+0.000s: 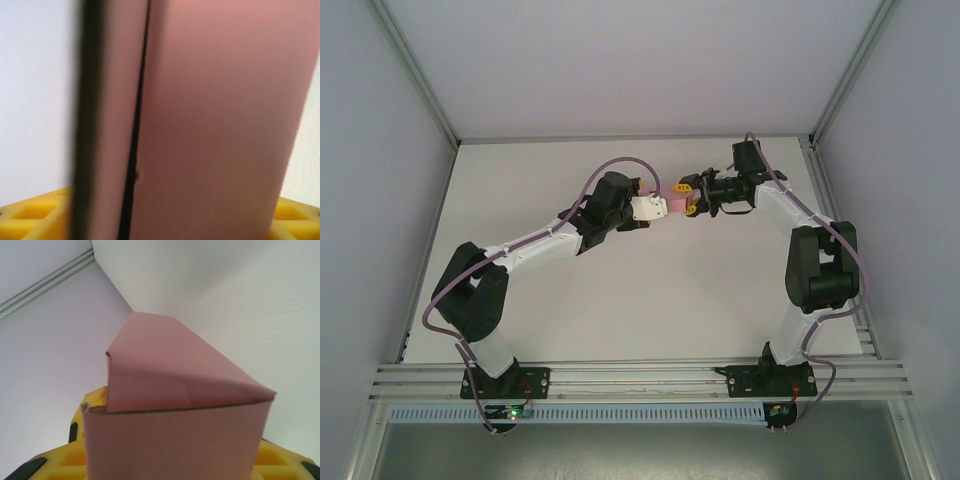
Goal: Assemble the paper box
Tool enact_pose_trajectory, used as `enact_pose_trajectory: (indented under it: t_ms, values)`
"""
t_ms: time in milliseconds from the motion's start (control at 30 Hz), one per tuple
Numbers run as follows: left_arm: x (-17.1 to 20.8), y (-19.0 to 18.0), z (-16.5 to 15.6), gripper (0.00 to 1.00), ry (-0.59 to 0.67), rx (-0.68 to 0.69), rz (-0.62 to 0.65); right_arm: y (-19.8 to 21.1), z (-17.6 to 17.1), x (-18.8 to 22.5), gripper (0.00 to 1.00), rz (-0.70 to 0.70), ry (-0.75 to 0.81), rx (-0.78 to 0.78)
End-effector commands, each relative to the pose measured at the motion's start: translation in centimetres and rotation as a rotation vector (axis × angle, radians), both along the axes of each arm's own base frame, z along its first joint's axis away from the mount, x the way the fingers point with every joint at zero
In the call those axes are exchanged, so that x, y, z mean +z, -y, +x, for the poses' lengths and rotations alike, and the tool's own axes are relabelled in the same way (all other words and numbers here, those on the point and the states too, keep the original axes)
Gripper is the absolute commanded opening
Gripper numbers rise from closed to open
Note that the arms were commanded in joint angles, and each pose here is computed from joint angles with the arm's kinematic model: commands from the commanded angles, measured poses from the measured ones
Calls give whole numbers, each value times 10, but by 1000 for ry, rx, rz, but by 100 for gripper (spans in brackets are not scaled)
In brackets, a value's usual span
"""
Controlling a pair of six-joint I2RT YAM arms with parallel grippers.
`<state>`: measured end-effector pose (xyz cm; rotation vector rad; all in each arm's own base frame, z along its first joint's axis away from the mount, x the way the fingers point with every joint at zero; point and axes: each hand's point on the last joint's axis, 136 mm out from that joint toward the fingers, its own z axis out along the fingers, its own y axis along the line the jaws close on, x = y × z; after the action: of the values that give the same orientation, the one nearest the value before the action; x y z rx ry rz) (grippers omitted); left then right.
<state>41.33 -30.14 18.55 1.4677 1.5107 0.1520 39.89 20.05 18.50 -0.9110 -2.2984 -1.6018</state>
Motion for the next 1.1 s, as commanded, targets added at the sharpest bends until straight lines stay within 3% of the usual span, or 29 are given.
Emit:
enact_pose_trajectory:
  t_ms: [0,100,333,367,400,533,667,700,800,933,1067]
  values:
    - [45,6,4,59,69,5,-112,-1,-9,7,28,15,8,45]
    - [46,8,-3,45,37,-17,-125,2,-9,6,44,-12,25,46]
    - [29,-1,-15,39,-81,4,-67,44,11,23,64,-238,215,-35]
    - [25,-4,-20,38,-108,5,-53,55,18,31,78,-272,268,-65]
    - [18,-7,-26,38,-148,3,-32,67,25,40,98,-304,325,-101]
    - [-8,-21,-54,38,-312,-10,62,102,40,88,98,-457,596,-166]
    - [-43,-40,-109,42,-577,-117,230,127,31,146,98,-1035,995,-17]
    - [-48,-41,-112,42,-606,-109,238,128,29,153,98,-1082,1055,-20]
    - [-55,-47,-117,41,-681,-67,258,114,14,146,98,-936,1226,1]
    - [-60,-44,-133,42,-774,-131,259,61,-34,133,98,-609,1525,282]
    - [-71,-44,-133,43,-834,-134,277,28,-81,102,98,-558,1650,568]
